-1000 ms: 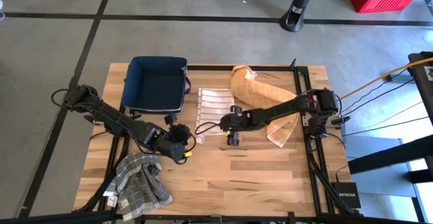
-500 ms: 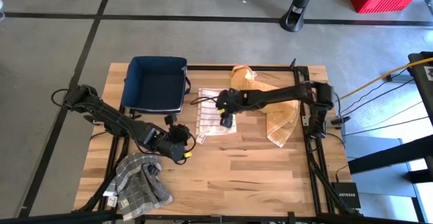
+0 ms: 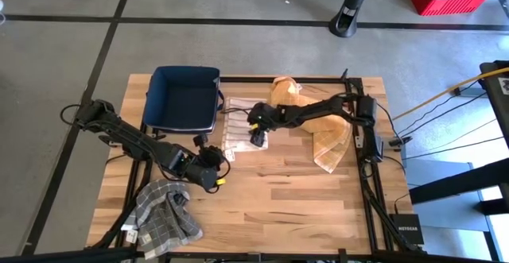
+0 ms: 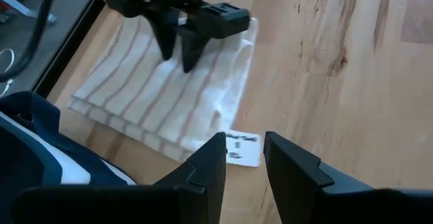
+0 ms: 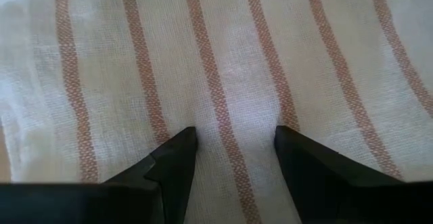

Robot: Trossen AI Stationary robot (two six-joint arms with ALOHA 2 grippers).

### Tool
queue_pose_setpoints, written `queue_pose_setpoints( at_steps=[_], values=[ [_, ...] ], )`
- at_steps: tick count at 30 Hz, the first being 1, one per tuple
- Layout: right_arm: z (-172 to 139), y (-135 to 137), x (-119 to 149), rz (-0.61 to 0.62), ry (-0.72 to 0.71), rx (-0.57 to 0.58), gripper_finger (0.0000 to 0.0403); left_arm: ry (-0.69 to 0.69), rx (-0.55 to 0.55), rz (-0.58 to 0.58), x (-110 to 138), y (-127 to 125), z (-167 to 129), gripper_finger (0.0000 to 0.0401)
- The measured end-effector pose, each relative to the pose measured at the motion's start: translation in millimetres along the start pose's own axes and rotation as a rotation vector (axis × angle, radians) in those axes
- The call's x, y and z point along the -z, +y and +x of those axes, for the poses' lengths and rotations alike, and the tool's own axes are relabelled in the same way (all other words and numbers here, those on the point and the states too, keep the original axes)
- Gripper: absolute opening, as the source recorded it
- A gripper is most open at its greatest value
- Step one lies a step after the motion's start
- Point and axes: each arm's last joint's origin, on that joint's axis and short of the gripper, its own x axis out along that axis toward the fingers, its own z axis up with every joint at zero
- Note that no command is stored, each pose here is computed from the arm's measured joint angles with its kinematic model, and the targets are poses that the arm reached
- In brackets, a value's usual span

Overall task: Fold towel
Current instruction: Move the white towel to the top of the table

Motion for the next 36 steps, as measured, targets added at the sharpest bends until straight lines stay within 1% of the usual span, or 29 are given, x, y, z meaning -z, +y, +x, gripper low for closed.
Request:
queue_pose_setpoints(
  at_steps=[6,9,12,14,16,18,20,22,25,28,31,34,36],
  values=[
    [0,-21,-5,0.031,-0.025,0.028,0.0206,-0.012,0.006,0.015,-2,-1,0,0.0095],
    [-14,-18,-16,0.032,-0.002,-0.041,0.0206,-0.015,0.007,0.025,-2,-1,0,0.0095],
    [-52,2,-39,-0.014,-0.039,-0.099,0.0206,-0.059,-0.001,0.041,-8,0,2,0.0095],
    [-84,18,-46,-0.064,-0.051,-0.070,0.0206,-0.082,-0.008,0.044,-14,4,7,0.0095],
    [-116,32,-45,-0.106,-0.054,-0.014,0.0206,-0.086,0.002,0.044,-21,11,14,0.0095],
    [-150,43,-40,-0.134,-0.085,0.051,0.0206,-0.070,0.058,0.046,-29,21,26,0.0095],
    [-185,52,-33,-0.131,-0.157,0.099,0.0206,-0.047,0.112,0.043,-36,37,38,0.0095],
    [-212,59,-18,-0.115,-0.217,0.095,0.0206,-0.032,0.129,0.039,-42,56,52,0.0095],
    [-236,67,7,-0.067,-0.303,0.068,0.0206,-0.014,0.145,0.038,-49,85,77,0.0095],
    [-247,74,30,-0.051,-0.398,0.044,0.0206,0.013,0.200,0.036,-48,107,110,0.0095],
    [-242,79,50,-0.047,-0.430,0.035,0.0206,0.072,0.240,0.041,-37,121,149,0.0095],
    [-237,82,59,-0.039,-0.465,0.047,0.0206,0.118,0.281,0.049,-23,129,182,0.0095],
    [-233,84,65,-0.054,-0.441,0.048,0.0206,0.159,0.286,0.054,-17,132,198,0.0095]
  ],
)
